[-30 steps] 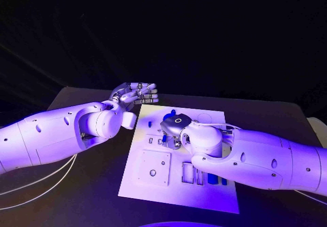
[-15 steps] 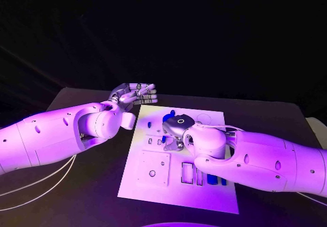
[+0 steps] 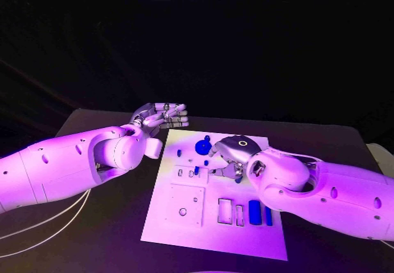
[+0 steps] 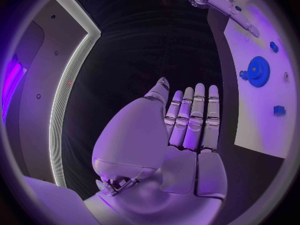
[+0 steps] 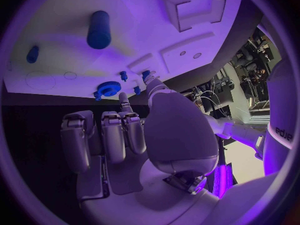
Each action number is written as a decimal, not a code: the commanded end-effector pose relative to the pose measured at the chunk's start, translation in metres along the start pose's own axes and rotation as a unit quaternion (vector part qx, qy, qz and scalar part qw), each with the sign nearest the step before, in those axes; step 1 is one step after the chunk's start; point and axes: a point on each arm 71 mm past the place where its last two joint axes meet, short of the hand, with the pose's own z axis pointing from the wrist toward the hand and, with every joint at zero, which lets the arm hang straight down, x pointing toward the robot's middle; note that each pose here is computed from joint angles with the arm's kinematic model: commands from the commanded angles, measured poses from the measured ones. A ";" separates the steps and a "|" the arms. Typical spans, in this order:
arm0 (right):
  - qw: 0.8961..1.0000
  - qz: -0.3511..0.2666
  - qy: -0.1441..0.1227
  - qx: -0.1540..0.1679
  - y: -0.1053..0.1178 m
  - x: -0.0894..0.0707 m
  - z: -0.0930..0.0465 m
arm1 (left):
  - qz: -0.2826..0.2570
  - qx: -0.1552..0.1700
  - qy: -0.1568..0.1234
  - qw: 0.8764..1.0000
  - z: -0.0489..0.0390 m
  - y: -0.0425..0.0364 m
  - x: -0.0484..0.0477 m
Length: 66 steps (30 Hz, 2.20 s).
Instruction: Assemble the parts on the task board
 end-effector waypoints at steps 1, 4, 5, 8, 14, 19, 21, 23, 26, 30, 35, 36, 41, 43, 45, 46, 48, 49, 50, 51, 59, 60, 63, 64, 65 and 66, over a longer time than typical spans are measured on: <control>0.989 0.108 -0.058 -0.083 -0.003 -0.014 -0.013 | 0.037 0.000 0.028 0.999 0.0001 -0.0003 0.0026; 0.979 0.163 -0.079 -0.090 -0.022 -0.024 -0.030 | 0.068 -0.009 0.042 0.997 -0.0003 0.0010 0.0029; 0.976 0.180 -0.084 -0.086 -0.029 -0.026 -0.035 | 0.078 -0.016 0.051 0.996 -0.0004 0.0020 0.0035; 0.966 0.236 -0.092 -0.059 -0.051 -0.031 -0.048 | 0.110 -0.036 0.076 0.990 -0.0014 0.0049 0.0051; 0.940 0.324 -0.101 0.006 -0.089 -0.037 -0.070 | 0.200 -0.101 0.140 0.965 -0.0031 0.0094 0.0078; 0.921 0.369 -0.114 0.045 -0.111 -0.041 -0.081 | 0.296 -0.151 0.170 0.928 -0.0014 0.0097 0.0085; 0.913 0.386 -0.119 0.059 -0.118 -0.042 -0.083 | 0.337 -0.165 0.174 0.911 0.0004 0.0103 0.0100; 0.908 0.395 -0.123 0.066 -0.122 -0.042 -0.083 | 0.362 -0.172 0.175 0.899 0.0021 0.0105 0.0115; 0.902 0.404 -0.132 0.078 -0.130 -0.043 -0.084 | 0.410 -0.180 0.168 0.878 0.0072 0.0099 0.0157; 0.900 0.404 -0.140 0.086 -0.137 -0.045 -0.084 | 0.462 -0.200 0.165 0.848 0.0121 0.0102 0.0208; 0.899 0.405 -0.140 0.091 -0.139 -0.044 -0.082 | 0.522 -0.230 0.162 0.805 0.0170 0.0083 0.0258; 0.900 0.404 -0.139 0.092 -0.139 -0.044 -0.082 | 0.533 -0.238 0.160 0.796 0.0181 0.0081 0.0273; 0.902 0.400 -0.134 0.093 -0.138 -0.044 -0.080 | 0.547 -0.252 0.153 0.783 0.0214 0.0079 0.0316; 0.902 0.399 -0.133 0.094 -0.138 -0.043 -0.080 | 0.550 -0.259 0.153 0.779 0.0227 0.0087 0.0335; 0.903 0.398 -0.132 0.095 -0.138 -0.043 -0.080 | 0.552 -0.264 0.155 0.776 0.0237 0.0098 0.0354; 0.903 0.398 -0.132 0.096 -0.138 -0.043 -0.080 | 0.553 -0.267 0.156 0.774 0.0242 0.0105 0.0366; 0.903 0.398 -0.131 0.097 -0.138 -0.043 -0.079 | 0.555 -0.272 0.160 0.770 0.0250 0.0121 0.0392; 0.903 0.397 -0.131 0.097 -0.138 -0.043 -0.078 | 0.556 -0.275 0.163 0.768 0.0252 0.0129 0.0404; 0.903 0.397 -0.130 0.097 -0.138 -0.043 -0.078 | 0.556 -0.276 0.164 0.767 0.0253 0.0134 0.0411; 0.903 0.397 -0.130 0.097 -0.138 -0.042 -0.078 | 0.556 -0.279 0.166 0.765 0.0255 0.0141 0.0422; 0.904 0.395 -0.127 0.101 -0.139 -0.042 -0.076 | 0.553 -0.287 0.175 0.762 0.0258 0.0173 0.0476; 0.904 0.395 -0.127 0.101 -0.139 -0.042 -0.076 | 0.552 -0.288 0.176 0.762 0.0257 0.0176 0.0484; 0.904 0.395 -0.126 0.102 -0.139 -0.041 -0.076 | 0.552 -0.290 0.183 0.760 0.0254 0.0188 0.0508; 0.904 0.395 -0.126 0.102 -0.139 -0.041 -0.075 | 0.552 -0.291 0.185 0.759 0.0253 0.0194 0.0516; 0.904 0.395 -0.126 0.103 -0.139 -0.041 -0.075 | 0.553 -0.292 0.188 0.758 0.0251 0.0201 0.0525; 0.904 0.395 -0.125 0.103 -0.139 -0.041 -0.075 | 0.553 -0.293 0.191 0.756 0.0250 0.0207 0.0533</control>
